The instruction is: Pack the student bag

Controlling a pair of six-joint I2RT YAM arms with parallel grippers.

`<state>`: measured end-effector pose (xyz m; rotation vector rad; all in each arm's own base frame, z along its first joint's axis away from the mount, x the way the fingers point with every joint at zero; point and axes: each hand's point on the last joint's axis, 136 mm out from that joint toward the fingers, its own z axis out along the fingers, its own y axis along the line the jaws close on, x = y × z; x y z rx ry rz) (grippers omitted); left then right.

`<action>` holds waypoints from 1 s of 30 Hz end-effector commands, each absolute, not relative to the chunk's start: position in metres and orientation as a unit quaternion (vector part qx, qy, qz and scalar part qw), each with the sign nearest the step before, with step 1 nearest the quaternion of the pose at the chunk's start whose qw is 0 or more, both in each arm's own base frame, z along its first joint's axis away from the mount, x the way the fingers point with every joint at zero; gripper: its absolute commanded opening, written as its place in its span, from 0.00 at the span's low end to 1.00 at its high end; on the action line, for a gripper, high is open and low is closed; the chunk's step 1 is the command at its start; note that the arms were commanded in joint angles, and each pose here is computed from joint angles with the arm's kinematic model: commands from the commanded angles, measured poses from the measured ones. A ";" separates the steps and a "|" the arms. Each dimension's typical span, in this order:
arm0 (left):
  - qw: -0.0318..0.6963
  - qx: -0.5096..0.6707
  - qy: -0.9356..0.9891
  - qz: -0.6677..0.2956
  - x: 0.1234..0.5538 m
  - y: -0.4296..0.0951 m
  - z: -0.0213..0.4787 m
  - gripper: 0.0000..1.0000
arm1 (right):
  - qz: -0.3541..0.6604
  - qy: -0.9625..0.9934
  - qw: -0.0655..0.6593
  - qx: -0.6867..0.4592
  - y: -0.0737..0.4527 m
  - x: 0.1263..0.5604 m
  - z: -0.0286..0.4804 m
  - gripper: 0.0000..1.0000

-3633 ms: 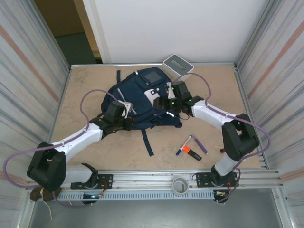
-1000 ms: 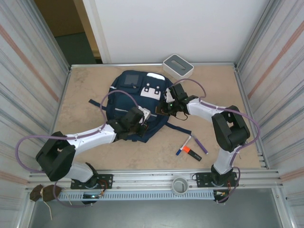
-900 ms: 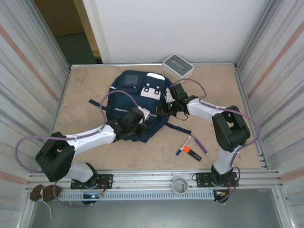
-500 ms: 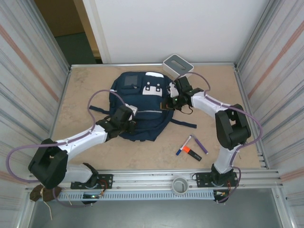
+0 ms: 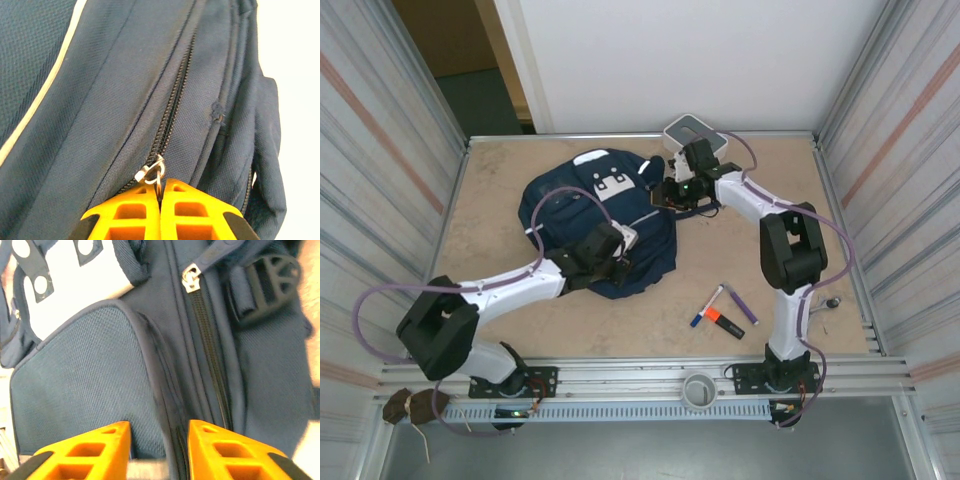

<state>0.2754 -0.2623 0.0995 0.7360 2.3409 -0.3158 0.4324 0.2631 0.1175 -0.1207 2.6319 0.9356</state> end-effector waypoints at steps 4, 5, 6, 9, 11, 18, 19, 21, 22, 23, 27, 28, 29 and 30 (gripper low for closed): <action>0.358 0.288 0.873 -0.166 0.280 -0.289 0.122 0.00 | 0.376 0.909 0.180 -0.007 0.254 0.388 0.137 0.56; 0.357 0.288 0.873 -0.165 0.280 -0.288 0.121 0.00 | 0.384 0.906 0.175 -0.009 0.258 0.382 0.136 0.58; 0.356 0.287 0.874 -0.165 0.278 -0.287 0.119 0.00 | 0.387 0.906 0.173 -0.011 0.262 0.379 0.135 0.59; 0.354 0.287 0.875 -0.163 0.277 -0.286 0.116 0.00 | 0.389 0.906 0.166 -0.020 0.274 0.373 0.130 0.60; 0.351 0.286 0.877 -0.159 0.276 -0.283 0.114 0.00 | 0.387 0.908 0.162 -0.022 0.280 0.372 0.126 0.59; 0.356 0.287 0.876 -0.153 0.273 -0.281 0.116 0.00 | 0.365 0.918 0.153 -0.005 0.284 0.383 0.106 0.47; 0.357 0.286 0.876 -0.151 0.273 -0.279 0.117 0.00 | 0.359 0.920 0.157 -0.001 0.281 0.386 0.104 0.41; 0.359 0.284 0.878 -0.141 0.271 -0.272 0.116 0.00 | 0.355 0.920 0.166 0.004 0.276 0.389 0.106 0.22; 0.362 0.279 0.880 -0.131 0.271 -0.266 0.115 0.00 | 0.356 0.919 0.171 0.007 0.271 0.390 0.107 0.13; 0.364 0.276 0.882 -0.118 0.271 -0.259 0.114 0.00 | 0.358 0.918 0.174 0.008 0.268 0.391 0.109 0.07; 0.368 0.247 0.894 -0.071 0.270 -0.221 0.110 0.00 | 0.357 0.917 0.179 0.012 0.249 0.393 0.115 0.00; 0.369 0.236 0.897 -0.063 0.270 -0.210 0.110 0.00 | 0.358 0.916 0.179 0.013 0.245 0.394 0.115 0.00; 0.370 0.224 0.900 -0.059 0.270 -0.199 0.109 0.00 | 0.359 0.916 0.178 0.013 0.242 0.394 0.116 0.00; 0.372 0.213 0.902 -0.055 0.270 -0.190 0.109 0.00 | 0.360 0.916 0.178 0.013 0.239 0.395 0.116 0.00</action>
